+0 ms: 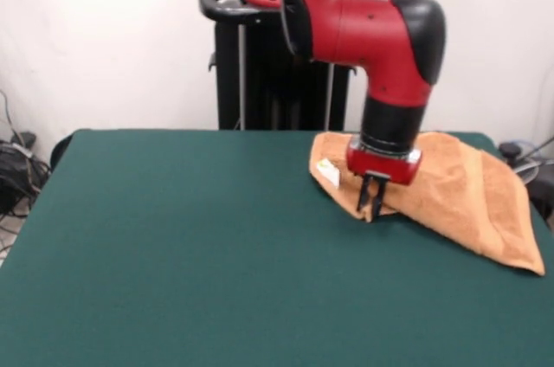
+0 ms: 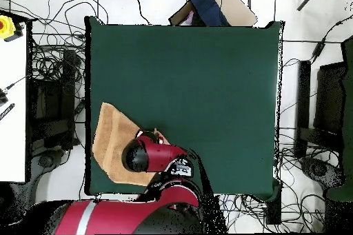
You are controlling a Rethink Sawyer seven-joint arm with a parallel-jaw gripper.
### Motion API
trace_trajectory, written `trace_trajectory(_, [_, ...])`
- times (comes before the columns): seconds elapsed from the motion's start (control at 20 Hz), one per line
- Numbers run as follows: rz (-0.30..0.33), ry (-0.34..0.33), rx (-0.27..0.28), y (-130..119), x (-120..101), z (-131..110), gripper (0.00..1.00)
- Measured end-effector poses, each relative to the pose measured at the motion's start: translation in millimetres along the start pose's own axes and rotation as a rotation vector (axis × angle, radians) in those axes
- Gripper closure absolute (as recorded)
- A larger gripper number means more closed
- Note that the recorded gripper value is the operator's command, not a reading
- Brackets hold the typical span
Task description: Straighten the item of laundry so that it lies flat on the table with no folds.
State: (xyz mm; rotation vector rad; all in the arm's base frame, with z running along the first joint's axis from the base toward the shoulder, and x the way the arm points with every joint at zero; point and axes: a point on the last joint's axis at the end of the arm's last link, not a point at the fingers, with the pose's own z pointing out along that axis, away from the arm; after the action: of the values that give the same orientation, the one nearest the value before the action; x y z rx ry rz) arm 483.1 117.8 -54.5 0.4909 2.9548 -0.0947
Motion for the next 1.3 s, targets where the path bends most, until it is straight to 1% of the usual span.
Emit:
trace_trajectory(0.1, [-0.021, -0.067, -0.008, -14, -9, 3, 1.0])
trace_trajectory(0.3, [-0.026, -0.127, -0.011, -33, -22, 7, 1.0])
trace_trajectory(0.35, [-0.02, -0.14, -0.013, -43, -28, 9, 1.0])
trace_trajectory(0.45, [-0.014, -0.149, -0.012, -53, -33, 10, 1.0])
trace_trajectory(0.6, [0.0, -0.157, -0.009, -77, -44, 13, 1.0])
trace_trajectory(0.65, [0.001, -0.159, -0.011, -89, -48, 14, 1.0])
trace_trajectory(0.7, [0.003, -0.161, -0.013, -95, -51, 15, 1.0])
trace_trajectory(0.8, [0.006, -0.168, -0.023, -118, -59, 16, 1.0])
trace_trajectory(0.9, [0.011, -0.181, -0.031, -148, -69, 15, 1.0])
trace_trajectory(1.0, [0.012, -0.192, -0.025, -170, -77, 11, 1.0])
trace_trajectory(1.15, [0.008, -0.201, -0.011, -189, -88, 1, 1.0])
trace_trajectory(1.3, [0.006, -0.197, 0.012, -197, -100, -15, 1.0])
